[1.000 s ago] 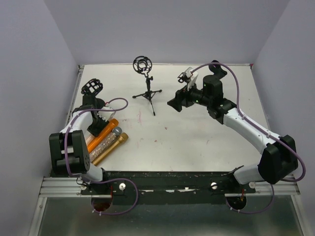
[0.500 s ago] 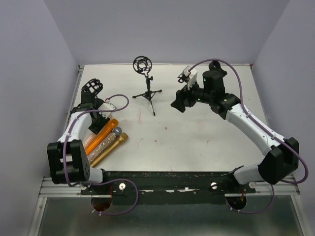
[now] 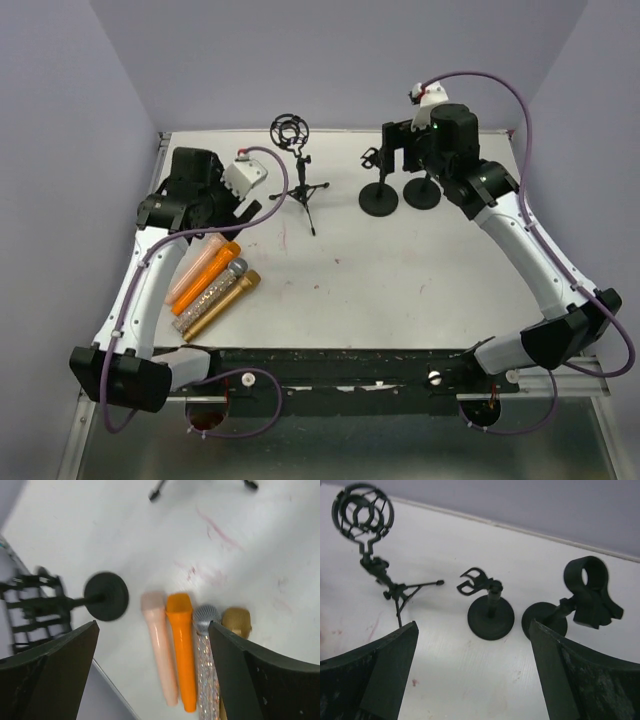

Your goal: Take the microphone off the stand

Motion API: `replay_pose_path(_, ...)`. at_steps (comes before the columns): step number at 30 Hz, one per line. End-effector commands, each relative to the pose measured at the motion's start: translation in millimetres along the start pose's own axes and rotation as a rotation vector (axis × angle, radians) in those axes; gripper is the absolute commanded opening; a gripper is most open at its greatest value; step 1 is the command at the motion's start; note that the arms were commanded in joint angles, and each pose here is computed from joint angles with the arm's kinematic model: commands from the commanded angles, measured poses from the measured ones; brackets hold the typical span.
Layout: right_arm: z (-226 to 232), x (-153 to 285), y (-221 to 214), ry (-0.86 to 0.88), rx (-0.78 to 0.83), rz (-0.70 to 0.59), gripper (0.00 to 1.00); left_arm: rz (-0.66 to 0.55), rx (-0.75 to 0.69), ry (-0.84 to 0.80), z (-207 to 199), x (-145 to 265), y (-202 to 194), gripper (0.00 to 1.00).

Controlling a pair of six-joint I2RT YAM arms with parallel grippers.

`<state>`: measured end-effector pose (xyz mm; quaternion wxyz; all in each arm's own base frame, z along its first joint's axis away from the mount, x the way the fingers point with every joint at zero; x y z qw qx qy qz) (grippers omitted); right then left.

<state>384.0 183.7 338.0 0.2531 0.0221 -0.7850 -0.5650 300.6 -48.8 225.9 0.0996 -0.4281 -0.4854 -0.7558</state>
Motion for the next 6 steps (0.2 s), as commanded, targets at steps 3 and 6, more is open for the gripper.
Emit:
replay_pose_path(3,-51.7,-0.3,33.1,-0.298,-0.125,-0.076,1.0,-0.431,0.306,0.109,22.9,82.8,128.5,0.98)
replay_pose_path(6,-48.8,-6.2,34.5,-0.281,-0.111,-0.077,1.0,-0.585,0.397,0.102,29.2,106.7,162.9,0.98)
Point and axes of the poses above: each gripper's point midway between its finger pads, its own x axis back along the fingers, its own z axis along the line the jaws close on, y = z × x, the point moved 1 cm from there along x, back along the fingers, and after that the axes turned 13 degrees about x, right-handed, at the moved point
